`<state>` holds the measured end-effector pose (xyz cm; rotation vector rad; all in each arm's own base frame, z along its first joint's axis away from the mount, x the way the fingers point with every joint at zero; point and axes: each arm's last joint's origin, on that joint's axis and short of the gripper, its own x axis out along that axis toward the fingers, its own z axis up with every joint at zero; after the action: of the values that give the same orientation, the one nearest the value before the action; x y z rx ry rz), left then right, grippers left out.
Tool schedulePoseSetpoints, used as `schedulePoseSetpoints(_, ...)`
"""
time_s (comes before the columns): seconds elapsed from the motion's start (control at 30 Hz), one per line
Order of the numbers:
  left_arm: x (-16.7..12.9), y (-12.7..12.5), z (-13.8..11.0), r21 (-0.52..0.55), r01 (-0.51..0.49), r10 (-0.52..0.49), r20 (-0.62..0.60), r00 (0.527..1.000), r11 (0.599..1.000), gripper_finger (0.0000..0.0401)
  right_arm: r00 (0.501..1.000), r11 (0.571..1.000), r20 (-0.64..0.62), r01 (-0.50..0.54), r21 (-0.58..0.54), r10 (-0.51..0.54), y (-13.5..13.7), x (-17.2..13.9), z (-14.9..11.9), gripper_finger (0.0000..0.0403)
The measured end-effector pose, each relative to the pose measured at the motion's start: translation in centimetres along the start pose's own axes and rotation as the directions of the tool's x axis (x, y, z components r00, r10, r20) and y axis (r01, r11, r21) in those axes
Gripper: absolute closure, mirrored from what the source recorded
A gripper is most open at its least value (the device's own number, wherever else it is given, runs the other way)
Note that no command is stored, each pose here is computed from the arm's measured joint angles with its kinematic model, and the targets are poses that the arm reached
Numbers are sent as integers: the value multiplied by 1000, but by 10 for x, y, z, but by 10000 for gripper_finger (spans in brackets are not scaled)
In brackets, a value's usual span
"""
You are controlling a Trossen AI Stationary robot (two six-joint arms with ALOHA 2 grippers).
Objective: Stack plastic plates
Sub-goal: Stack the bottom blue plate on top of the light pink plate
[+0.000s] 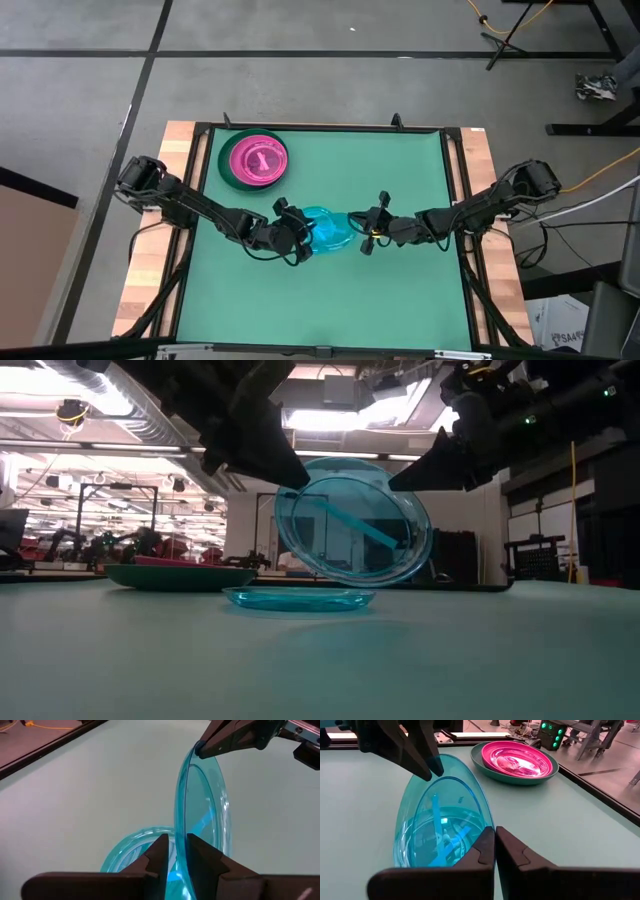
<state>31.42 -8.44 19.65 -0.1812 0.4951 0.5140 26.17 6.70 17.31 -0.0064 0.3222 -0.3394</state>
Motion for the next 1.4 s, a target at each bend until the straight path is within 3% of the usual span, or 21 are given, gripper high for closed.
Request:
schedulePoseSetpoints(0.3,0,1,-1,1,-7,7,-1,1000,1000,392,1000,1000,-2,-10,1,10,0,0,0,403)
schedulePoseSetpoints(0.5,0,1,-1,4,-10,10,-3,1000,1000,397,998,998,-13,-55,1,55,1,0,-1,397)
schedulePoseSetpoints(0.93,2,4,3,-7,19,-19,-11,1000,1000,397,995,995,-14,-97,2,97,3,0,0,291)
schedulePoseSetpoints(1.2,-3,20,21,-64,120,-124,-67,990,991,397,993,991,27,-113,-68,115,0,-7,11,283)
schedulePoseSetpoints(1.4,-19,46,43,-111,160,-171,-101,980,981,397,987,981,84,-123,-147,137,-7,-21,28,283)
